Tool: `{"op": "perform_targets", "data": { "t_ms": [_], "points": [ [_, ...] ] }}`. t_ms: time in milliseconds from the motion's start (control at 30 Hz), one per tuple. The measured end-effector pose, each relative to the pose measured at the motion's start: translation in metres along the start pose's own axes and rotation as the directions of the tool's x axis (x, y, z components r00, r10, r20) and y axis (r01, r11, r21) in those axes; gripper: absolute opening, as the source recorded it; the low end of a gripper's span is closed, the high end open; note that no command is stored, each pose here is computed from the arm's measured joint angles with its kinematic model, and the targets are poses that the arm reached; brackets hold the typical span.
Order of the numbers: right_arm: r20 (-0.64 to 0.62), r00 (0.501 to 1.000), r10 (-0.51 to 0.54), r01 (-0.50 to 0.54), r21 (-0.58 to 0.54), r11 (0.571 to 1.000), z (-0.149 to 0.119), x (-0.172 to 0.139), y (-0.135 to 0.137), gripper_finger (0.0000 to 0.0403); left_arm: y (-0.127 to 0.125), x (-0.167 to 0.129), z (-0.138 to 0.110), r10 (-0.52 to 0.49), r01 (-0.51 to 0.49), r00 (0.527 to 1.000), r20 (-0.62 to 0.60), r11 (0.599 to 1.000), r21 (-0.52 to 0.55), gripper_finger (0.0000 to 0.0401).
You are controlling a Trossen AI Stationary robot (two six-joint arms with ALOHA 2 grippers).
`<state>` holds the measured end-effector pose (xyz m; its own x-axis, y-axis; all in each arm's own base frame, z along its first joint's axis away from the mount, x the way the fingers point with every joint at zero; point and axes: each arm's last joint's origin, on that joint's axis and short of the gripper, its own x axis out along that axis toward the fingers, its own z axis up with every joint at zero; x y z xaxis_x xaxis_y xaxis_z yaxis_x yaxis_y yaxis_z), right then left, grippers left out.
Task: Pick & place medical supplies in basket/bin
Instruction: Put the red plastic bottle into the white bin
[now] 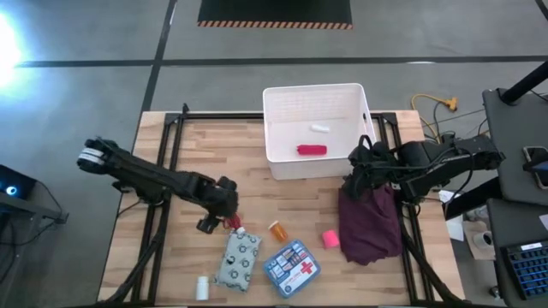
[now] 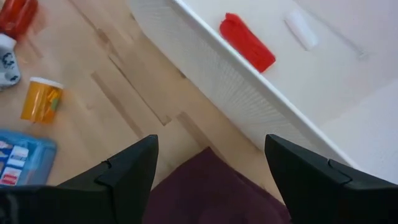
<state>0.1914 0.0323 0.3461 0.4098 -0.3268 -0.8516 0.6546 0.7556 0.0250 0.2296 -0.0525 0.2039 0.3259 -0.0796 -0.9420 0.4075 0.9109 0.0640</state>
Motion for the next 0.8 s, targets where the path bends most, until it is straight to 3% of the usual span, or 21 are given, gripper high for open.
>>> {"op": "perform_targets", "data": {
  "t_ms": [133,233,533,800],
  "points": [
    [-0.007,1.000,0.006,-0.006,0.026,1.000,0.000,0.000,0.000,0.0285,0.001,0.014,0.006,-0.008,0.015,0.999,-0.049,0.991,0.135,0.0248],
    [-0.011,1.000,0.009,-0.008,0.043,0.999,0.000,0.000,0.000,0.0285,0.002,0.022,0.006,-0.012,0.025,0.997,-0.078,0.984,0.179,0.0248],
    [-0.011,1.000,0.008,-0.008,0.043,0.999,0.000,0.000,0.000,0.0285,0.005,0.040,0.018,-0.006,0.010,1.000,-0.019,0.979,0.203,0.0248],
    [-0.011,1.000,0.008,-0.007,0.040,0.999,0.000,0.000,0.000,0.0285,0.004,0.057,0.011,-0.066,0.086,0.991,-0.113,0.979,0.185,0.0239]
  ]
}}
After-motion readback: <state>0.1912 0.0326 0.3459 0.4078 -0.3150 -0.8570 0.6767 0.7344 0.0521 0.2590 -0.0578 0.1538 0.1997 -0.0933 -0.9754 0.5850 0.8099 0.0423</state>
